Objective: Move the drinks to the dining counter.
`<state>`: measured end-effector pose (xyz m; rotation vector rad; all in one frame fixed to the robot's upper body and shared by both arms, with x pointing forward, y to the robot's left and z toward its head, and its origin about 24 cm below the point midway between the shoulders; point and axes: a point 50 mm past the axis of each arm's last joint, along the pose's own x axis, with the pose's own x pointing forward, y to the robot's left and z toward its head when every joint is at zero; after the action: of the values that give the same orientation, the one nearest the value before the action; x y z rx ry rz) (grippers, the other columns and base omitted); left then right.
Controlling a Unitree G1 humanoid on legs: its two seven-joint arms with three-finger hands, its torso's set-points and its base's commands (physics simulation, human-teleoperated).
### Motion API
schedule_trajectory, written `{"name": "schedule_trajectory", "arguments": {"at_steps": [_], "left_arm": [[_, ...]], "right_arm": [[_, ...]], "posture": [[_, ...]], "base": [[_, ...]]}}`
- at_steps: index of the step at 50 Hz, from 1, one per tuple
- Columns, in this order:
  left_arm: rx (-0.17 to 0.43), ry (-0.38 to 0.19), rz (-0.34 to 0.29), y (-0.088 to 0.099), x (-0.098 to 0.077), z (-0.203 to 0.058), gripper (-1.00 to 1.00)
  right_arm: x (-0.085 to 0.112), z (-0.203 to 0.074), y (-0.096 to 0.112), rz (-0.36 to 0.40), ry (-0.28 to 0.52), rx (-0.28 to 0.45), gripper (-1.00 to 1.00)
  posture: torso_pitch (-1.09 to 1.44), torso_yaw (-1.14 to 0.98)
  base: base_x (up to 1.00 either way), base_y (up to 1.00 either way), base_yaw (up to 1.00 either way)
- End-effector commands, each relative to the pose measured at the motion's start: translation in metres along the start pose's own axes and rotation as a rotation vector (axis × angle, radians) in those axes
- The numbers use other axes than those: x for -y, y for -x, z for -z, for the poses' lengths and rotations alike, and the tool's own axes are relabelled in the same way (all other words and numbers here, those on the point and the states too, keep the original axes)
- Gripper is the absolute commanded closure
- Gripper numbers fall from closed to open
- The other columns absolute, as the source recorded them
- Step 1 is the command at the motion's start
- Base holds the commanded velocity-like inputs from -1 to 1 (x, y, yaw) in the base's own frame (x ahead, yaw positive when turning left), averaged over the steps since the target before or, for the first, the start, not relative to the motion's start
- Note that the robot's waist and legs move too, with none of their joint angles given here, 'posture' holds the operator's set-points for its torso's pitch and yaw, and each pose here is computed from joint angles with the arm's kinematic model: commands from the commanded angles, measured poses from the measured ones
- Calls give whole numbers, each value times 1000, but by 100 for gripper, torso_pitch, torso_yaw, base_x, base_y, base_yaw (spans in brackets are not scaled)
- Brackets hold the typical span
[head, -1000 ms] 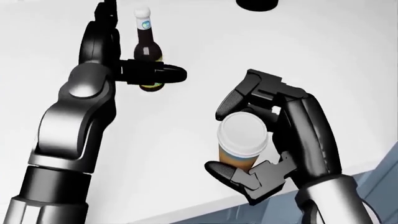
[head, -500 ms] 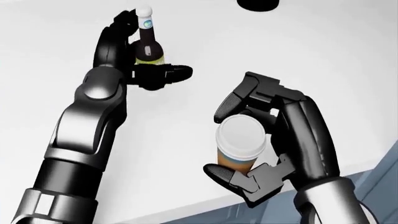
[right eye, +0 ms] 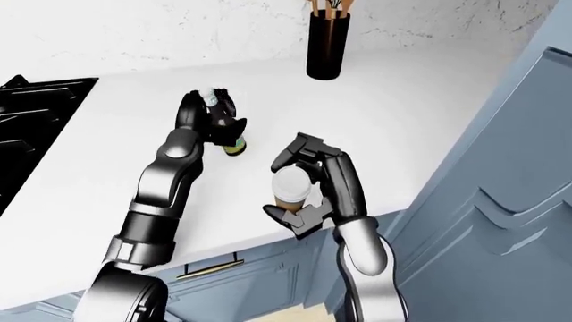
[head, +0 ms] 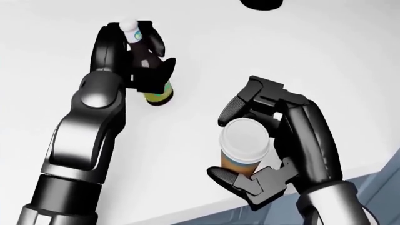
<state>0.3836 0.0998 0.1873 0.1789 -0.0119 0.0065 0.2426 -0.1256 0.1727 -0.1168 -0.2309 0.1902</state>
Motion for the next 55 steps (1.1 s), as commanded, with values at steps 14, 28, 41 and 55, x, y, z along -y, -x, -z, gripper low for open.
{"name": "schedule_trajectory", "arguments": {"at_steps": [14,28,41,55], "left_arm": [[161,-61,56,41,-5,-71,100],[182,-65,71,49,-4,-76,100],[187,-63,71,50,-3,-78,100],[185,-62,70,51,-7,-75,100]], "right_arm": [[4,-23,0,22,-5,100,100],[3,-21,0,28,1,89,100],[3,-23,0,35,-11,102,100],[6,-25,-1,57,-31,116,100]], "posture": [[0,0],[0,0],[0,0],[0,0]], "base": [[0,0,0],[-41,0,0],[-39,18,0],[0,0,100]]}}
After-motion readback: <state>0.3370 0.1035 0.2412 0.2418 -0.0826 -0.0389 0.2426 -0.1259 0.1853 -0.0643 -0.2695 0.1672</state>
